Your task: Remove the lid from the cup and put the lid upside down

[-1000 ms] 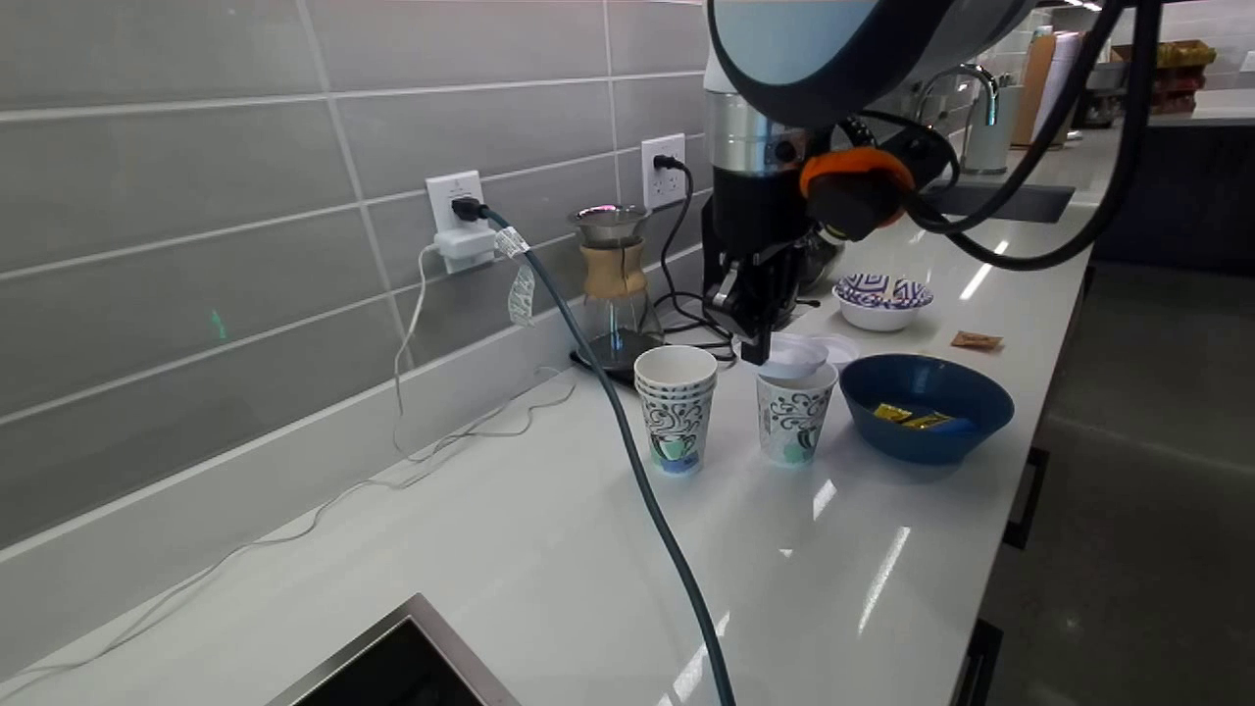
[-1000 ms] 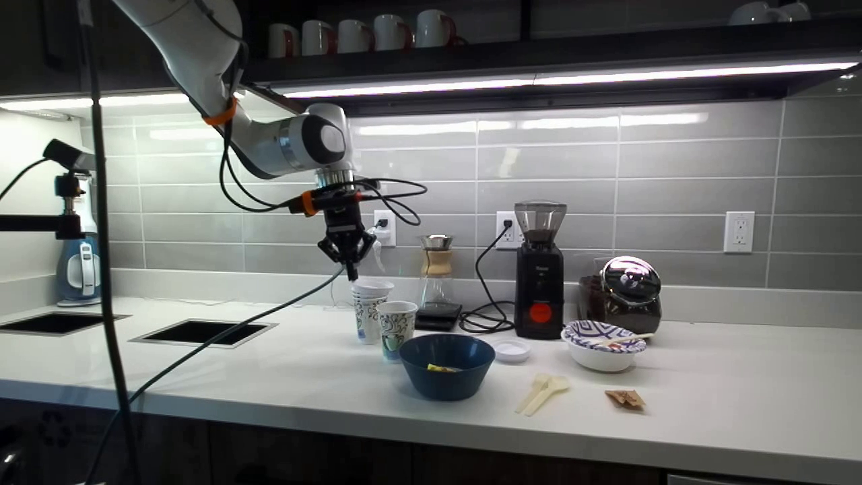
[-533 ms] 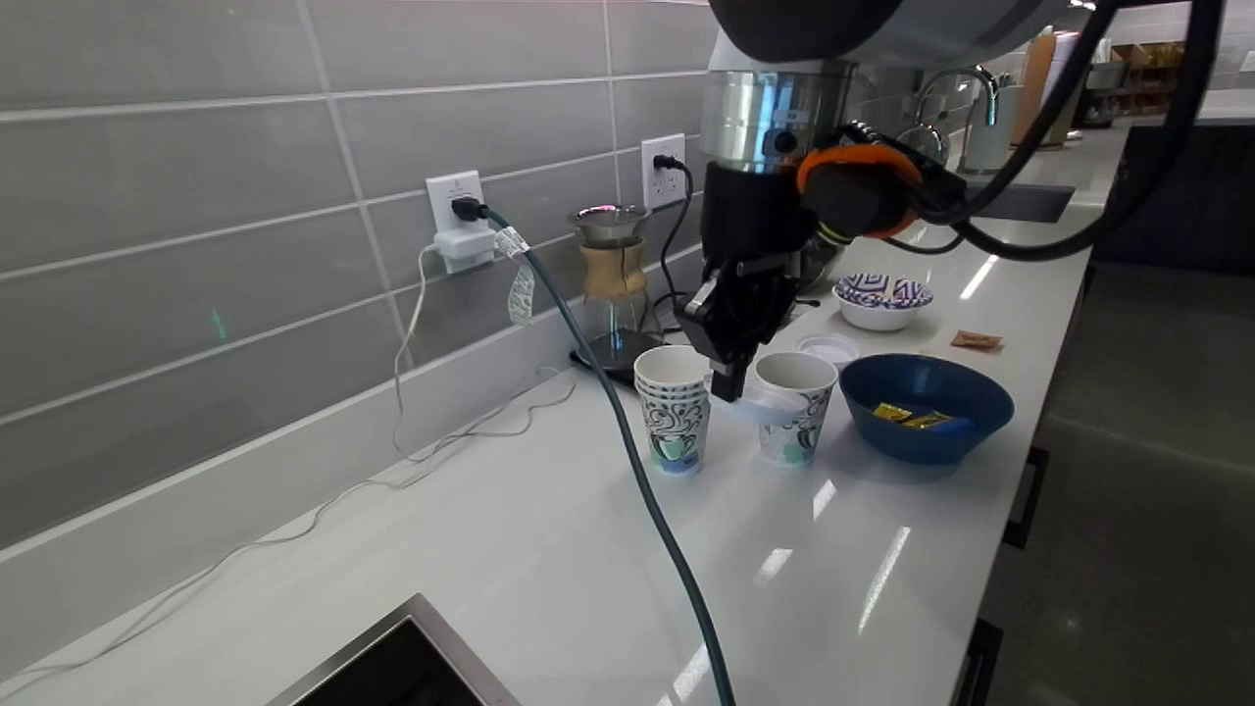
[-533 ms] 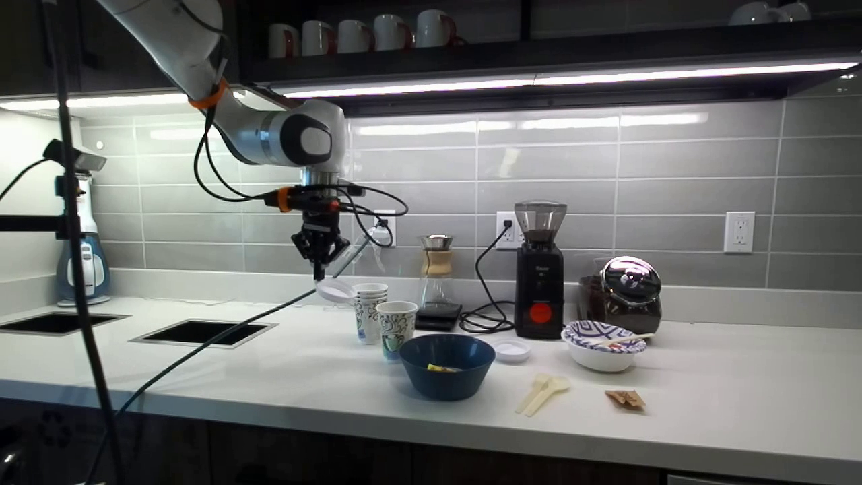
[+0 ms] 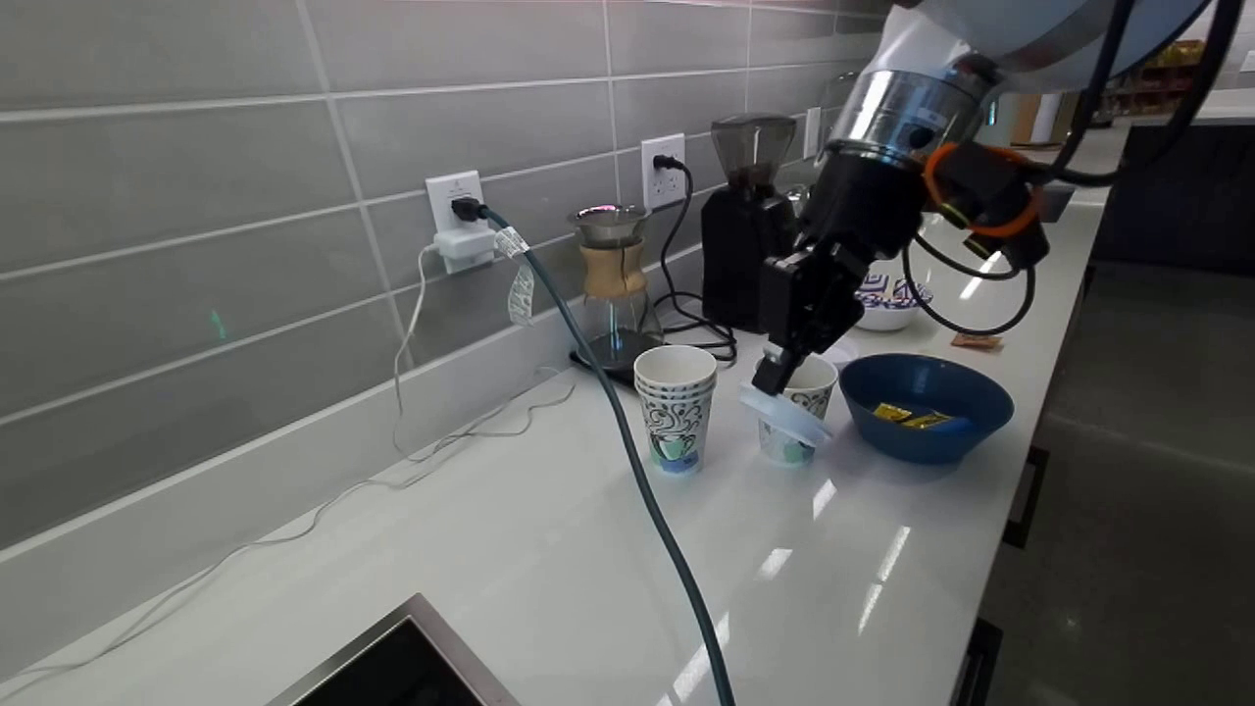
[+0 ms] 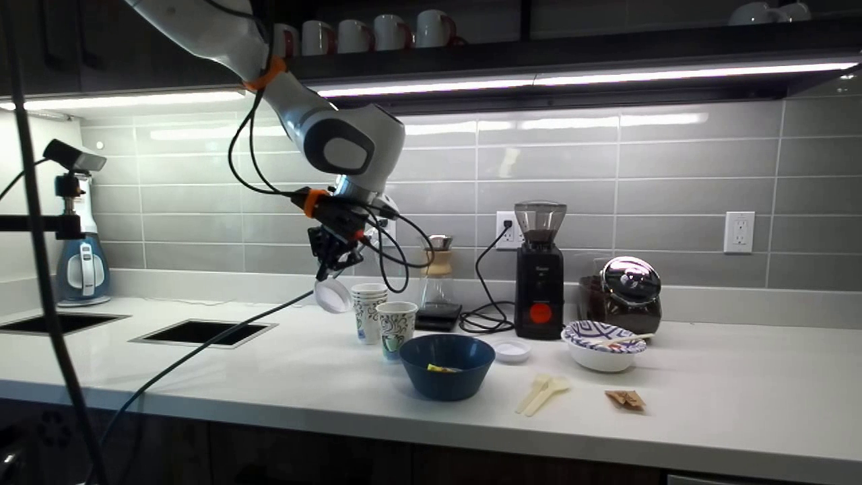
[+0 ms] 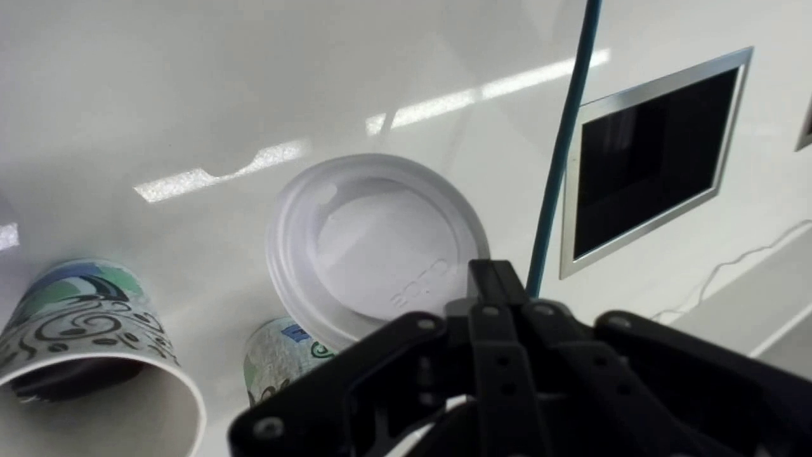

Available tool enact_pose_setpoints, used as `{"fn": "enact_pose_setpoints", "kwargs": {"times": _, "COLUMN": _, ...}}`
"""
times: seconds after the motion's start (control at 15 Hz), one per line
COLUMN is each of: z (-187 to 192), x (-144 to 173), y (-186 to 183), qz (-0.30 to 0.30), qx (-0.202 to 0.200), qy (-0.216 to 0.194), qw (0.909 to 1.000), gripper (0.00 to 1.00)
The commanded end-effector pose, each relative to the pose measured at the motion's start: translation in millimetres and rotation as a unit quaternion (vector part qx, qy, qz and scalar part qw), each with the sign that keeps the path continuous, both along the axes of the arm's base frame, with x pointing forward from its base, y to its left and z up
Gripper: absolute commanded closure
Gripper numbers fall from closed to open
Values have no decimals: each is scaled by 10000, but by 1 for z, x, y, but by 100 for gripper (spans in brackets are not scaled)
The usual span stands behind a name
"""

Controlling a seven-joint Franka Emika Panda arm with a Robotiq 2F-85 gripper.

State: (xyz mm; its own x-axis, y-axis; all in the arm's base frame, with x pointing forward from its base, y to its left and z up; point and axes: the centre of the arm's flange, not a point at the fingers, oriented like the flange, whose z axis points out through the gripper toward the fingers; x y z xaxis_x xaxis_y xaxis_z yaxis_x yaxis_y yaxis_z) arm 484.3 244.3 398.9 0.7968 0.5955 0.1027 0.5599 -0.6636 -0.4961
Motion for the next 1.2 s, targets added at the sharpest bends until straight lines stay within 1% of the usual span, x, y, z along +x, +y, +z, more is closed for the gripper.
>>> {"fn": "enact_pose_setpoints", "kwargs": {"times": 0.0, "z": -19, "x": 9, "y": -49, "qz": 105, "qx": 882, "qy": 443, "qw": 9951, "gripper": 100}}
{"fn": "enact_pose_setpoints", "kwargs": {"times": 0.13, "z": -32, "x": 13, "y": -68, "qz": 174, "qx": 1357, "qy": 664, "qw": 9884, "gripper": 100}}
{"fn": "enact_pose_setpoints", "kwargs": {"times": 0.27, "z": -45, "x": 16, "y": -83, "qz": 199, "qx": 1829, "qy": 829, "qw": 9794, "gripper": 100}}
{"fn": "enact_pose_setpoints", "kwargs": {"times": 0.4, "z": -60, "x": 19, "y": -94, "qz": 145, "qx": 2270, "qy": 861, "qw": 9700, "gripper": 100}}
{"fn": "enact_pose_setpoints", "kwargs": {"times": 0.47, "z": -68, "x": 20, "y": -100, "qz": 182, "qx": 2550, "qy": 798, "qw": 9635, "gripper": 100}}
{"fn": "enact_pose_setpoints", "kwargs": {"times": 0.67, "z": -92, "x": 21, "y": -108, "qz": -11, "qx": 3206, "qy": 747, "qw": 9443, "gripper": 100}}
{"fn": "enact_pose_setpoints", "kwargs": {"times": 0.87, "z": -102, "x": 14, "y": -109, "qz": -192, "qx": 3632, "qy": 733, "qw": 9286, "gripper": 100}}
{"fn": "enact_pose_setpoints", "kwargs": {"times": 0.93, "z": -99, "x": 11, "y": -107, "qz": -301, "qx": 3675, "qy": 713, "qw": 9268, "gripper": 100}}
{"fn": "enact_pose_setpoints", "kwargs": {"times": 1.0, "z": -96, "x": 9, "y": -105, "qz": -361, "qx": 3666, "qy": 643, "qw": 9275, "gripper": 100}}
{"fn": "enact_pose_setpoints", "kwargs": {"times": 1.07, "z": -93, "x": 6, "y": -103, "qz": -405, "qx": 3651, "qy": 657, "qw": 9278, "gripper": 100}}
{"fn": "enact_pose_setpoints", "kwargs": {"times": 1.13, "z": -89, "x": 3, "y": -100, "qz": -406, "qx": 3685, "qy": 662, "qw": 9264, "gripper": 100}}
